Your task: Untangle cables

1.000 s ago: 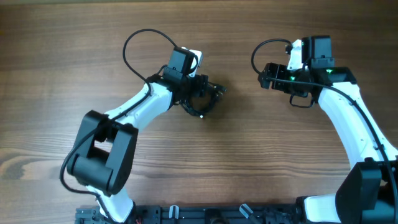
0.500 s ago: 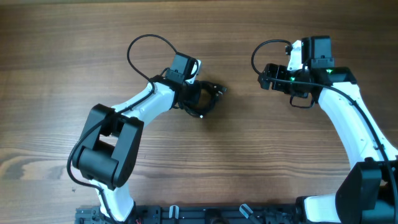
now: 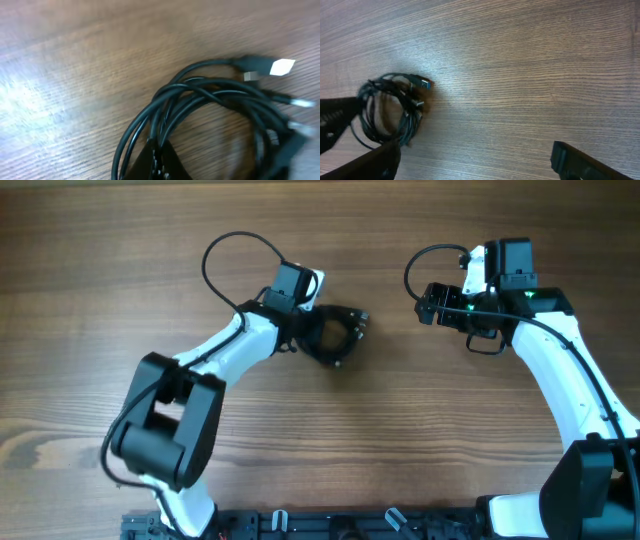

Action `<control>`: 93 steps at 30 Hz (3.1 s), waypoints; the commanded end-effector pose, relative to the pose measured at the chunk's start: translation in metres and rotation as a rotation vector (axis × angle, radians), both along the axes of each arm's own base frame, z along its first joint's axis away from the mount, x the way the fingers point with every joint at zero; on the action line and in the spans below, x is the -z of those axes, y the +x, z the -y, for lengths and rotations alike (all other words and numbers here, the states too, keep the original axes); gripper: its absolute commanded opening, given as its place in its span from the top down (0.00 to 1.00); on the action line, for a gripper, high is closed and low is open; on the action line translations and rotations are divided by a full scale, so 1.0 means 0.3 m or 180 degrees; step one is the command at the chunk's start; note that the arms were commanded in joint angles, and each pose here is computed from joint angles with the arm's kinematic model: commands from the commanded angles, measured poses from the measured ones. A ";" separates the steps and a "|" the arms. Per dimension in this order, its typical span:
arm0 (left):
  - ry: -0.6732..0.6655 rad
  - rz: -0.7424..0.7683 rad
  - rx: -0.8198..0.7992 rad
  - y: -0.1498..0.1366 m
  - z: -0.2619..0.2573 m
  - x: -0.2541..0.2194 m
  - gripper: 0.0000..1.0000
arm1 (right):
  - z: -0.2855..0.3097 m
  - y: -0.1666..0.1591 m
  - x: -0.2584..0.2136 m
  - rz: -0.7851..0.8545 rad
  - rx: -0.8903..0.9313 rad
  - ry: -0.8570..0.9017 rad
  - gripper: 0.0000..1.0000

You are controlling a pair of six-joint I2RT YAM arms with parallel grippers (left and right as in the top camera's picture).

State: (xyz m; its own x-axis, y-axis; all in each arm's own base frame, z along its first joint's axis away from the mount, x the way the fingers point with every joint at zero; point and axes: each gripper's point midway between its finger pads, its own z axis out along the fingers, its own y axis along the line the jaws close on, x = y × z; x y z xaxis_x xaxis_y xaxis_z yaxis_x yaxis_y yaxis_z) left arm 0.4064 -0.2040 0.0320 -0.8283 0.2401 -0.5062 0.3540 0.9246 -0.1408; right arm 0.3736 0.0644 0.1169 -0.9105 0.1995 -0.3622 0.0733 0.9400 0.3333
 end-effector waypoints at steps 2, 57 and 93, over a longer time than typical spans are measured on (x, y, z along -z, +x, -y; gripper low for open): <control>-0.0374 0.0601 0.0026 0.053 0.034 -0.291 0.96 | 0.011 0.000 0.014 -0.0019 -0.0024 -0.0057 0.01; -0.2991 0.0743 0.1170 -0.218 0.177 -1.033 0.96 | -0.465 0.007 -0.444 0.2001 -0.2554 0.1858 0.73; -0.2152 0.1337 -0.0967 0.092 -0.567 -0.896 0.96 | 0.507 0.009 0.015 0.0025 0.1270 -0.0478 0.96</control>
State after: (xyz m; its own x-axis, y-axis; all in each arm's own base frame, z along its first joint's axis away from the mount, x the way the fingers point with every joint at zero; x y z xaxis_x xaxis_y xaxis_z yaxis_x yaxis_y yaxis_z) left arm 0.4385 -0.0361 0.2845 -0.5470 -0.4426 -0.7106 0.2233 0.7410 -0.6334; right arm 0.3793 -0.0795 0.1172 -0.7774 0.4607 -0.4281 0.4019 0.8875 0.2253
